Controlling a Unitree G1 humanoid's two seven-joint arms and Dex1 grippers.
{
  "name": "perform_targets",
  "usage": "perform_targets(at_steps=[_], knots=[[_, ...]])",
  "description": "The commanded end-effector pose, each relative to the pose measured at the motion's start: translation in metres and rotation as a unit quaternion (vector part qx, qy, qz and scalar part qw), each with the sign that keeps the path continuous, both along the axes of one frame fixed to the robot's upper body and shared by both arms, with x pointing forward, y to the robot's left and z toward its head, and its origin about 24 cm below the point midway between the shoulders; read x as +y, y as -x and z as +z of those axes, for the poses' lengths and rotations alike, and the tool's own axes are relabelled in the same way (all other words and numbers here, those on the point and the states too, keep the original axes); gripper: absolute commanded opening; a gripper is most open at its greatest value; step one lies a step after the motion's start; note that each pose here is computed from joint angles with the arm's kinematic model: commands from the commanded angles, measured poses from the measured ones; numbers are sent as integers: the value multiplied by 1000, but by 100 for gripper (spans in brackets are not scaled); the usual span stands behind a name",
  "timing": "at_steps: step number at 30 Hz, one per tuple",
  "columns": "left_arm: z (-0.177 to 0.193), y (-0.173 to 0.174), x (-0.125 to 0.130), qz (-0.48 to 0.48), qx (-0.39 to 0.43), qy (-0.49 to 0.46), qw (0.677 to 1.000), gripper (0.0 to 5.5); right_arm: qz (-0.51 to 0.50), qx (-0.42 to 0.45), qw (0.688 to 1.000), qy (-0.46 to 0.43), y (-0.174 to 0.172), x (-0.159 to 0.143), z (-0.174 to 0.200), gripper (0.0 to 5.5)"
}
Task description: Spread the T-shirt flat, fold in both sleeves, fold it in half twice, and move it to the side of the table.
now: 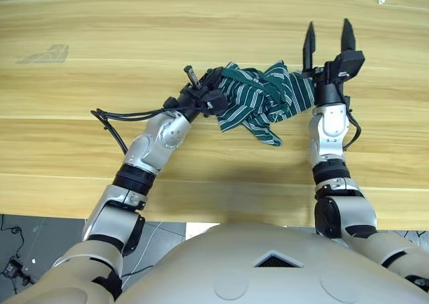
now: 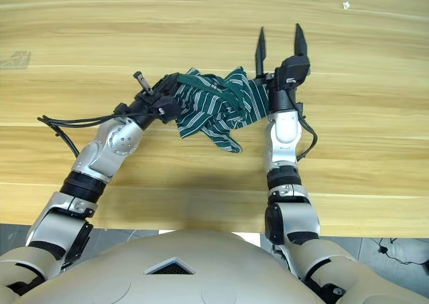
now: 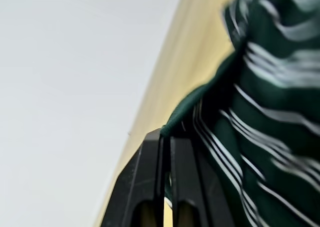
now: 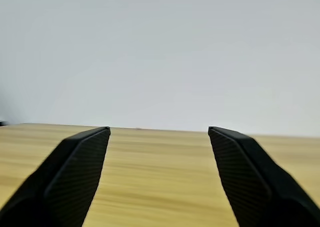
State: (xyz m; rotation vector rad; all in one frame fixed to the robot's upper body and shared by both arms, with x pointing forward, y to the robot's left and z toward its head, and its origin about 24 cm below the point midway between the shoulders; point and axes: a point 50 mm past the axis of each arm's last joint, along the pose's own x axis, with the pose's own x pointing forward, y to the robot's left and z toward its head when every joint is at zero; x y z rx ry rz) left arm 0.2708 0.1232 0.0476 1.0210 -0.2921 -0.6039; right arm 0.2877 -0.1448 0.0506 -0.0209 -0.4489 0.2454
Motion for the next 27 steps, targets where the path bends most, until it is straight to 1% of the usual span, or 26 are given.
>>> perform_targets(at_steps=[1, 4, 6, 9, 14, 19, 25, 27], knots=[[31, 9, 4, -17, -15, 36, 999, 1, 139, -13, 989, 47, 30, -7, 3, 367], [42, 17, 3, -30, 0, 73, 997, 1, 218, 18, 972, 84, 52, -22, -3, 367], [45, 19, 3, -28, 2, 77, 997, 1, 248, 48, 964, 85, 60, -35, -4, 367], [49, 19, 2, -23, 0, 82, 996, 1, 277, 82, 950, 119, 69, -51, -4, 367], [55, 19, 2, -18, -8, 84, 996, 1, 315, 123, 925, 174, 81, -46, -15, 367], [61, 20, -3, -34, -15, 91, 995, 1, 303, 137, 923, 193, 77, -38, -25, 367], [58, 24, -10, -52, -6, 85, 995, 1, 271, 133, 936, 181, 68, -32, -25, 367], [58, 26, -12, -57, -5, 81, 995, 0, 260, 144, 937, 184, 67, -32, -27, 333]])
